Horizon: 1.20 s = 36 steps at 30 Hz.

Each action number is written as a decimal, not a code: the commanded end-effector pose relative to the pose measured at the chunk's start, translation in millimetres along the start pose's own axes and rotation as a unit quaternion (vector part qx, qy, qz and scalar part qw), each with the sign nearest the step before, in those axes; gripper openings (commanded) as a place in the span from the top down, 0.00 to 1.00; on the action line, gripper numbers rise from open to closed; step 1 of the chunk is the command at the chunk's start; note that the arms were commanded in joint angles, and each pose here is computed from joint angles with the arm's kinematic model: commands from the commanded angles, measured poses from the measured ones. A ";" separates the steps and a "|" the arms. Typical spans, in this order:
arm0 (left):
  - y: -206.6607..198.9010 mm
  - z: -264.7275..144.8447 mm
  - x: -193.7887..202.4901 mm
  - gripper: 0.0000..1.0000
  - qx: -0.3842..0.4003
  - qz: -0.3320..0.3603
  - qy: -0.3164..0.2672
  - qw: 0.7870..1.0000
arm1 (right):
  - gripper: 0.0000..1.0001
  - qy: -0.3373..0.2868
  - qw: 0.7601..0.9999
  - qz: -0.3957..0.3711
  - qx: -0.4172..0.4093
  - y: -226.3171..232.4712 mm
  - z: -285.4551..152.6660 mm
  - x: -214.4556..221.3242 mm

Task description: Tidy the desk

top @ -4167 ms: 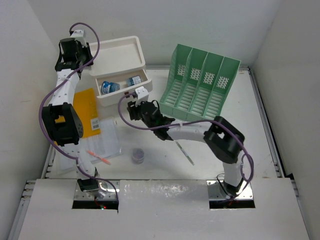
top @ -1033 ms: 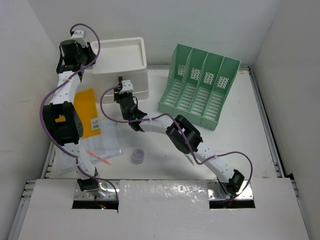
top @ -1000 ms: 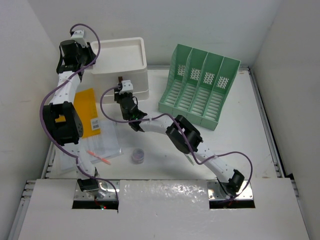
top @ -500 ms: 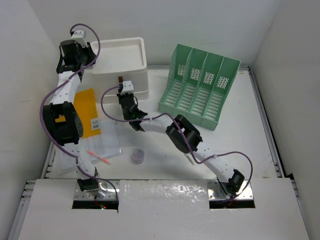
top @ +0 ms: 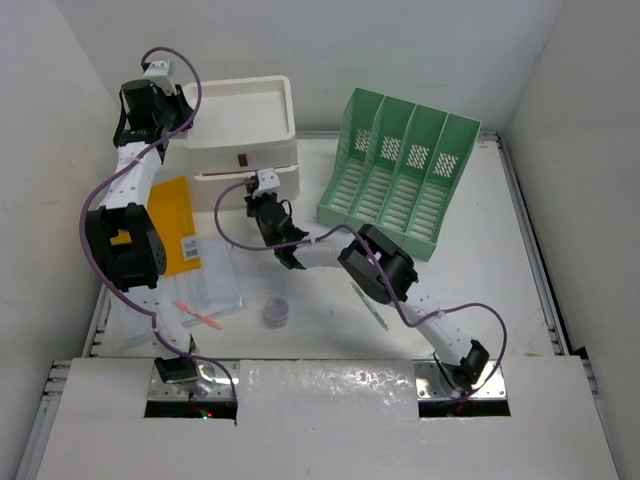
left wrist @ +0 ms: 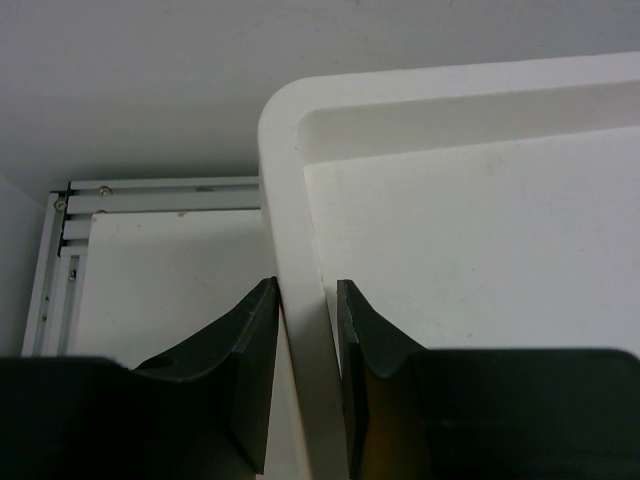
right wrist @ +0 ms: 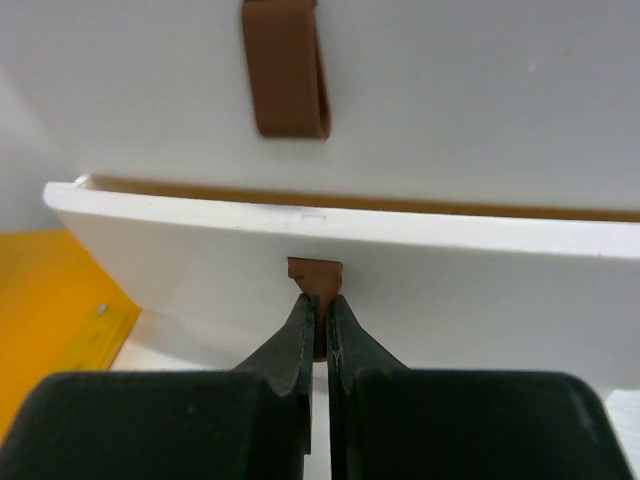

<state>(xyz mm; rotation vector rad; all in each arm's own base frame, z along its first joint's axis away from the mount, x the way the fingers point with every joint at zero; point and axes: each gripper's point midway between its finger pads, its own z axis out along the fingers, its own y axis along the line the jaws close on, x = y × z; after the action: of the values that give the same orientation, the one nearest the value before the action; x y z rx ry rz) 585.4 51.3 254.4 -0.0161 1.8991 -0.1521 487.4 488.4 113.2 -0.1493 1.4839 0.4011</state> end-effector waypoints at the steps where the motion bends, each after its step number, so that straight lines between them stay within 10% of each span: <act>1: -48.3 -7.9 72.9 1.00 0.080 -0.044 0.128 0.988 | 1.00 -0.029 0.998 0.036 -0.042 19.3 -28.4 -30.1; 17: -45.4 -8.5 70.1 1.00 0.073 -0.044 0.126 0.988 | 1.00 -0.022 0.987 0.033 -0.154 41.2 -172.0 -65.4; 19: -45.3 -9.9 69.6 1.00 0.072 -0.041 0.127 0.988 | 0.60 -0.004 0.982 0.001 -0.190 47.7 -181.7 -74.5; 22: -44.9 -11.7 70.6 0.95 0.072 -0.036 0.130 0.988 | 0.36 0.043 0.971 -0.058 -0.226 39.0 -206.7 -83.1; 29: -49.4 -17.0 61.9 0.66 0.084 -0.028 0.125 0.988 | 0.27 0.256 0.937 -0.150 -0.186 -40.7 -285.3 -79.5; 34: -48.9 -31.3 27.8 0.32 0.079 0.004 0.092 0.993 | 0.23 0.419 0.889 -0.168 -0.074 -121.5 -356.8 -50.0; 36: -51.6 -43.4 6.3 0.02 0.081 0.028 0.075 0.993 | 0.21 0.450 0.876 -0.162 -0.068 -137.5 -374.8 -30.4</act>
<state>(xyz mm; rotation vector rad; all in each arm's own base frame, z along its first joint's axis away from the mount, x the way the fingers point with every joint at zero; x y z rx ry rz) 562.0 15.7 246.1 0.0831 2.0013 -0.2769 216.0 298.6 156.4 -0.7360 1.9857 0.3748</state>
